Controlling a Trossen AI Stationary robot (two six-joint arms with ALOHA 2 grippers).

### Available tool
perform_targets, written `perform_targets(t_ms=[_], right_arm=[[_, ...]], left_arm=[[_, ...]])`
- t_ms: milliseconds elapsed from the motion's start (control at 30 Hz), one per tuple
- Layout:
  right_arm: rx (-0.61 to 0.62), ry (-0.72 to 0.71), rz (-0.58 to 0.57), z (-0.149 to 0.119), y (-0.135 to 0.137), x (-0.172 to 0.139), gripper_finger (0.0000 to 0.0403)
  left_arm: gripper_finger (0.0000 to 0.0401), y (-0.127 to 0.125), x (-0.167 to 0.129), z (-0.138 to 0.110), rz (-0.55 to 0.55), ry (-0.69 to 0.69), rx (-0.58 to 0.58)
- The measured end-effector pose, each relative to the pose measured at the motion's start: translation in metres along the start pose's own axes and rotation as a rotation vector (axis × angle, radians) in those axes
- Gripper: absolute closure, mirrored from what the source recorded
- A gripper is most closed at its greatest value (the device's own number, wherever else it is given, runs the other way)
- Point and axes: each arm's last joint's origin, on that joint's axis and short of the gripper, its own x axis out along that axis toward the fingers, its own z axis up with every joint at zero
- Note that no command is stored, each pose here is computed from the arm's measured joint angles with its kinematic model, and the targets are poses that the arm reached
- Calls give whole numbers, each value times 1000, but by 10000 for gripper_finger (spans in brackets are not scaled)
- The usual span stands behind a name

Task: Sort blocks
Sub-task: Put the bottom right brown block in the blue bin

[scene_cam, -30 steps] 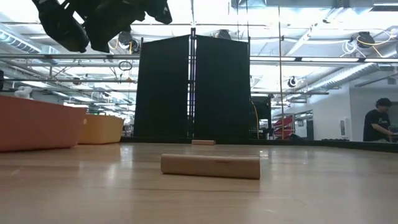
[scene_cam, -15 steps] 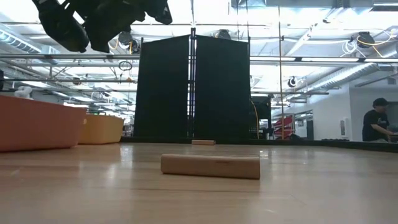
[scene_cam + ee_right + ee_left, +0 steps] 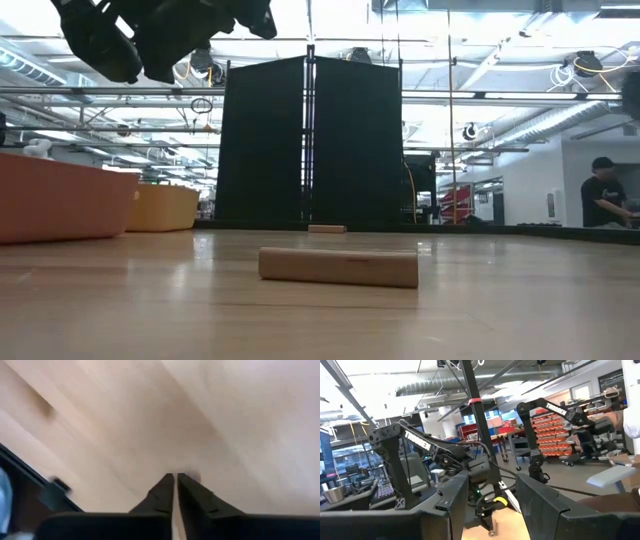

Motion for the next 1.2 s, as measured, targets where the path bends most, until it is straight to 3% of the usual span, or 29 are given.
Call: perform_targets(t_ms=[100,200,400,567,800,933,1200], right_arm=[[-33,-78,60,7,1,-11,399],[-42,-95,95,12,1,-20,388],[-23,2,145,11,-1,-30,373],[-39,143,114,0,-1,-23,348],[10,267,38,-4,-1,-9,274],[-30,332,8,-3,1,3,238],[-37,394,8,1,5,18,223]], left_arm=[[240,0,0,-2,-1,15,-11],[240,0,0,-3,0,23,-17],[240,0,0,-3,1,24,-17],[240,0,0,-3,1,26,-18],[240,0,0,-4,0,40,-29],[240,0,0,-4,0,39,-22],[240,0,0,-4,0,38,-20]])
